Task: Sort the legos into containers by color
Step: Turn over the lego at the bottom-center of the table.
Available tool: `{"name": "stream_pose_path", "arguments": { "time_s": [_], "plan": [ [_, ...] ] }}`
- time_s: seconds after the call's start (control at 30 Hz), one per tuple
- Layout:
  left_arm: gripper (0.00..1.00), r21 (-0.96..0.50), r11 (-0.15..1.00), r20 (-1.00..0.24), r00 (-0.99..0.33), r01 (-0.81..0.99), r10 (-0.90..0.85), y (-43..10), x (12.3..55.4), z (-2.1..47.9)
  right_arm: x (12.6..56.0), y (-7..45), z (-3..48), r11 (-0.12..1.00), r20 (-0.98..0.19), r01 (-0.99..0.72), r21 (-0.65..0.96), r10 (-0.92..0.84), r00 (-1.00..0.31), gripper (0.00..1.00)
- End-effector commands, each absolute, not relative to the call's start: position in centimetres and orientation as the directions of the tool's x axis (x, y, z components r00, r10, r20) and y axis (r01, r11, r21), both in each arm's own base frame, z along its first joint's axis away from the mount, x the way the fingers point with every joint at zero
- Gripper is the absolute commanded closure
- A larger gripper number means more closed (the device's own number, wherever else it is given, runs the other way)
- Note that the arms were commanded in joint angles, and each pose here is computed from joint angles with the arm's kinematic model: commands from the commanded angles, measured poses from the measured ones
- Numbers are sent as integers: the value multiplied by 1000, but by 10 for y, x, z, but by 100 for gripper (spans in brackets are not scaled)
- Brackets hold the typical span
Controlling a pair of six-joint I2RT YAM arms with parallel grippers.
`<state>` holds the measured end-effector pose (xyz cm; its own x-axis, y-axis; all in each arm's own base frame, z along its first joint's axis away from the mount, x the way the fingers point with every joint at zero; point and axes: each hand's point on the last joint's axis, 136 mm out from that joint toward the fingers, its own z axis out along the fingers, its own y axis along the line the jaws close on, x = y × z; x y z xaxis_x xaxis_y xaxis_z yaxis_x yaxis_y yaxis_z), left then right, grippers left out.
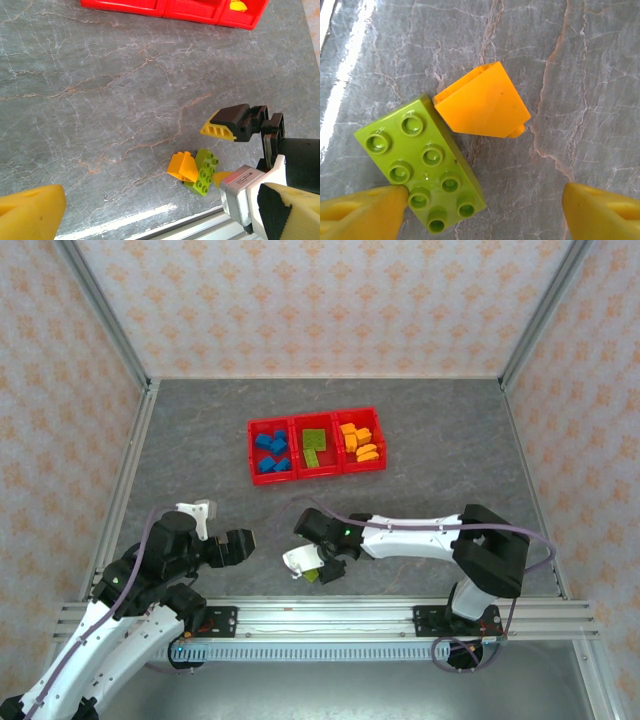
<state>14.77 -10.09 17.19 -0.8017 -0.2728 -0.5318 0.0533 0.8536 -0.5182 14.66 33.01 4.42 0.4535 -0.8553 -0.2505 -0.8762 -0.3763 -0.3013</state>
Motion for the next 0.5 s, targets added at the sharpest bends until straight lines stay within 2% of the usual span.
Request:
{"name": "stream_pose_path", "arguments": {
  "time_s": [0.0,0.3,0.47],
  "plan": [
    [1,-545,836,-537,-791,61,-292,-105,150,177,127,322,34,-397,-239,-891,-220,-864,443,17],
    [1,-553,831,-534,-789,53,-304,-105,152,175,122,329,59,-336,-346,-910,-242,-846,405,14],
    [1,-553,831,-533,-788,51,-307,-105,152,174,117,322,46,-332,-328,-921,-201,-864,383,16]
  ]
}}
